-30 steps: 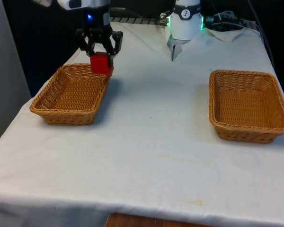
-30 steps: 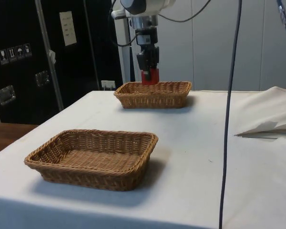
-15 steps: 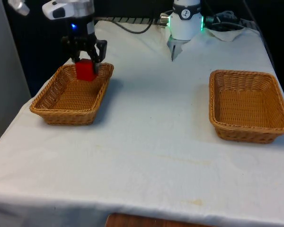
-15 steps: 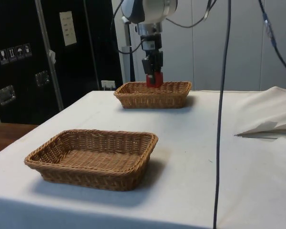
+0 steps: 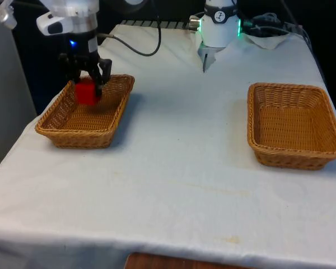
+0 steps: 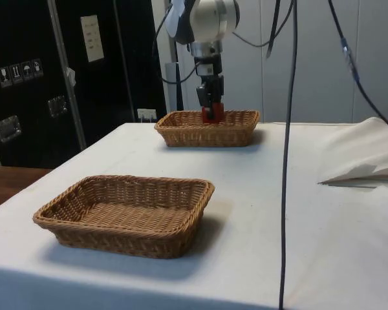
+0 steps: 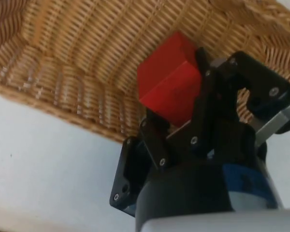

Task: Pick up the red cube and place it into the right basket.

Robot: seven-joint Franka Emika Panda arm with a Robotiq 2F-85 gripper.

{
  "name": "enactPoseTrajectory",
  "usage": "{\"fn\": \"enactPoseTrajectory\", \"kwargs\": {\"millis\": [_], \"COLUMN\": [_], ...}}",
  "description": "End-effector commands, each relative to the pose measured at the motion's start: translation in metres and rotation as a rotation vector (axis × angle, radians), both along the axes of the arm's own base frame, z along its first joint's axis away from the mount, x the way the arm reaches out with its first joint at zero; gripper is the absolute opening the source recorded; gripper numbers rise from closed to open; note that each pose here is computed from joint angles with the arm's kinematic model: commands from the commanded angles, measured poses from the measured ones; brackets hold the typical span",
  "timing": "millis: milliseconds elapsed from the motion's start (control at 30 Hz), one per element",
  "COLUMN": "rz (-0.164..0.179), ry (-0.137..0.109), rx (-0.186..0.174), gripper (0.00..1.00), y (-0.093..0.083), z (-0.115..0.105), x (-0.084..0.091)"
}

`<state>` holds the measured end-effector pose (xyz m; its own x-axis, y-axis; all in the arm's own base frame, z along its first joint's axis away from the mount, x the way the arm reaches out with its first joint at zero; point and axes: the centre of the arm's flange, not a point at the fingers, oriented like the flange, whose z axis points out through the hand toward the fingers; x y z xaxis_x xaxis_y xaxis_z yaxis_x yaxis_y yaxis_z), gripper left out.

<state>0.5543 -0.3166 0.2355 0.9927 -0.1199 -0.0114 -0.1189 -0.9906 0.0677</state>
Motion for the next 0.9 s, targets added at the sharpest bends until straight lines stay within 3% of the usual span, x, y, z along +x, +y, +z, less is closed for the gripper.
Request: {"fn": "enactPoseTrajectory", "kwargs": {"millis": [0,200,267,400,633,867], "rz": [0.0,-0.003,-0.005,-0.004,-0.008,-0.01], "ry": [0.0,-0.006,0.001,-0.007,-0.005,-0.011], "rx": [0.005,0.024,0.02,0.03,0.022,0.027], "gripper": [0.03,0.03,0.03,0.03,0.03,0.03], "y": [-0.004,-0.002,-0.001,-0.003,-0.006,-0.017], "z": [-0.004,-0.027,-0.029,-0.034,-0.032,-0.007], "x": [0.001,0.002,0.0,0.001,0.0,0.0]}}
